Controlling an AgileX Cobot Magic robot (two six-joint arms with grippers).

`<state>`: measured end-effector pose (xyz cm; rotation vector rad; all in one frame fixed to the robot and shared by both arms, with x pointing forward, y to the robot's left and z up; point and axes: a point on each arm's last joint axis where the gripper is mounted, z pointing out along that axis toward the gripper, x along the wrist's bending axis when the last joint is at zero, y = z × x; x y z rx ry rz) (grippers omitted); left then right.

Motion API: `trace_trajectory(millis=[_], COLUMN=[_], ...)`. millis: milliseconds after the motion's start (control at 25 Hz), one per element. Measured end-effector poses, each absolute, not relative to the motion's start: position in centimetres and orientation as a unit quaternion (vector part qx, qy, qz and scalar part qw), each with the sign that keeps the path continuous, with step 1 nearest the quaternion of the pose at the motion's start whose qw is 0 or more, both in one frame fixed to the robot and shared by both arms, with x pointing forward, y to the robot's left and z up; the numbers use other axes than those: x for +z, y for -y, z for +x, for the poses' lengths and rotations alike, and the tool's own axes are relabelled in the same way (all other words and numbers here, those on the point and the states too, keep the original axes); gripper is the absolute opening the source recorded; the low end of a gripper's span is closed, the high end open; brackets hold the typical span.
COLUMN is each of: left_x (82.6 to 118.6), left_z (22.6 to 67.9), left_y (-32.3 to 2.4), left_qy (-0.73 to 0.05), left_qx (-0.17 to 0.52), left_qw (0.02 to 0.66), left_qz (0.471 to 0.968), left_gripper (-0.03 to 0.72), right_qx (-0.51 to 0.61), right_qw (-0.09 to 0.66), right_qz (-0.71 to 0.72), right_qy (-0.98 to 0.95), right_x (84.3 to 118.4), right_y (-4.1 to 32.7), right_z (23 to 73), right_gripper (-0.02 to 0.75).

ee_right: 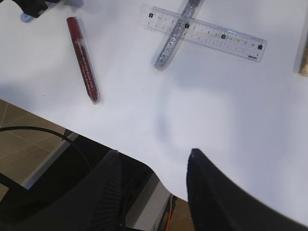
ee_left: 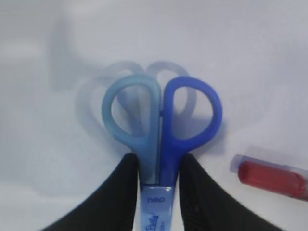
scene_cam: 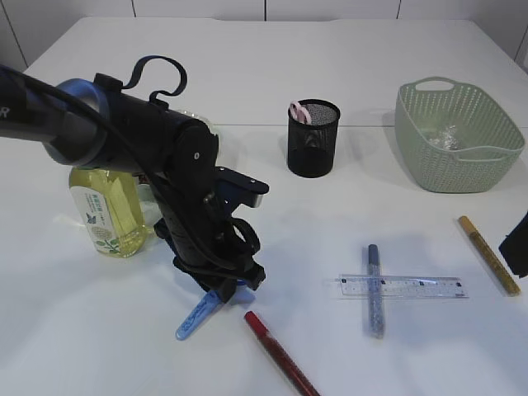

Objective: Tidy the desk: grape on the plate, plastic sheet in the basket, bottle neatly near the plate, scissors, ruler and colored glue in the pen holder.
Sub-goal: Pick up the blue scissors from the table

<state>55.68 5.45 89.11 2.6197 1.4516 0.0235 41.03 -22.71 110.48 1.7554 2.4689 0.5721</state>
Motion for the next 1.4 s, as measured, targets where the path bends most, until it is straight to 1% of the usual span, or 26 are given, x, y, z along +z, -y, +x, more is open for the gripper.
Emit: trace_trajectory(millis=[240,520,1200,1400], left_x=[89.5,90.6,90.6,89.7], left_z=[55.7,56.3,56.5,56.6], left_y=[-5.4,-4.8,-4.7,-4.6], left_qy=[-0.485,-0.484,-0.485,-0.486], left_qx=[0.000,0.002,0.006,0.004], left_qw=[0.063,0.074,0.083,0.079], left_qz=[0.873,0.872,0.871,0.870], left_gripper=[0.207,0.209,0.209,0.209], right_qx=[0.186,0.186,0.186,0.186], right_qw=[0.029,0.029,0.029,0.029], right_qz=[0.569,0.569,0.569,0.569], right_qy=[-0.800,-0.800,-0.800,-0.800], right_x=[110.5,110.5,110.5,110.5], right_y=[22.7,22.7,22.7,22.7], right_z=[41.0,41.0,41.0,41.0], right_gripper=[0.364,0.365,0.364,0.364])
